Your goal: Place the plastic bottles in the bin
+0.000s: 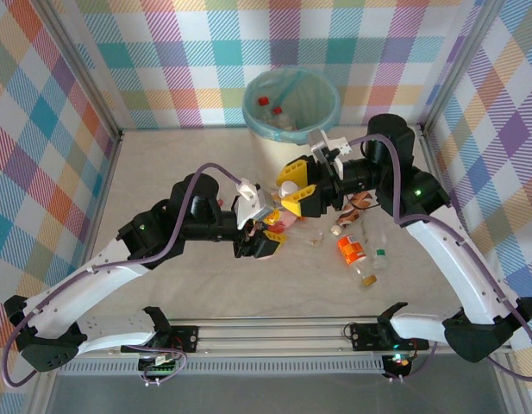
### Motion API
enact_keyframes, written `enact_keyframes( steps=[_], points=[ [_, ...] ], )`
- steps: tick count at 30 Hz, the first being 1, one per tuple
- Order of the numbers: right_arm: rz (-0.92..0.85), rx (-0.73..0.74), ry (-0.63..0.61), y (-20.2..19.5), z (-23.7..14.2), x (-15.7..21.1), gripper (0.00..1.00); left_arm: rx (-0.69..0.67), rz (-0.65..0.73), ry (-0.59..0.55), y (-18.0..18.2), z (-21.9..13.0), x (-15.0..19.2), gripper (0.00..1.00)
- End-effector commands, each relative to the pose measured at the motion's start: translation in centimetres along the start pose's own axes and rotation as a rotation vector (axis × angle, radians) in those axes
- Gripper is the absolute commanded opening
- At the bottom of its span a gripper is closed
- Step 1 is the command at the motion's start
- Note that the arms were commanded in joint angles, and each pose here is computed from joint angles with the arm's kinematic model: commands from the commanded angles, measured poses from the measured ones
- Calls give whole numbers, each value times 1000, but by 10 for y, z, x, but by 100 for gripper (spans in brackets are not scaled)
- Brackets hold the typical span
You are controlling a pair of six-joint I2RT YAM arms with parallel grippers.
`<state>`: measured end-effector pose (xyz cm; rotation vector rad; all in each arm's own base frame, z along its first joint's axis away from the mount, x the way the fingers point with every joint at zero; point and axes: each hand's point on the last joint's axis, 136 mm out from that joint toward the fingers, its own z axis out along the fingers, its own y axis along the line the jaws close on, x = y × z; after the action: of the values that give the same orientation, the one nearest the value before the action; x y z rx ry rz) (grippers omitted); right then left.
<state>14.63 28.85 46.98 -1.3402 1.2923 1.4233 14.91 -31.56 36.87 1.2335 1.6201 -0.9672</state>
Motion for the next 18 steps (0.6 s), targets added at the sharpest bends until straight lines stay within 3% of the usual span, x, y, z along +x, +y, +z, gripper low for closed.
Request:
enact_keyframes(
  steps=[1,5,11,17,18],
  points=[
    [-37,-35,2,9,0,-4,47,19,28,-75,-8,-15,-25,56],
    [-40,-34,3,12,-1,-5,39,5,22,-72,-5,-14,-24,57],
    [-85,29,-15,9,-4,-14,30,-117,15,-108,12,-24,-29,69],
    [-128,152,-40,-5,-9,-32,28,-236,22,-211,21,-50,-38,100],
    [-130,195,-39,-12,-11,-35,27,-263,20,-223,24,-55,-38,100]
  ],
)
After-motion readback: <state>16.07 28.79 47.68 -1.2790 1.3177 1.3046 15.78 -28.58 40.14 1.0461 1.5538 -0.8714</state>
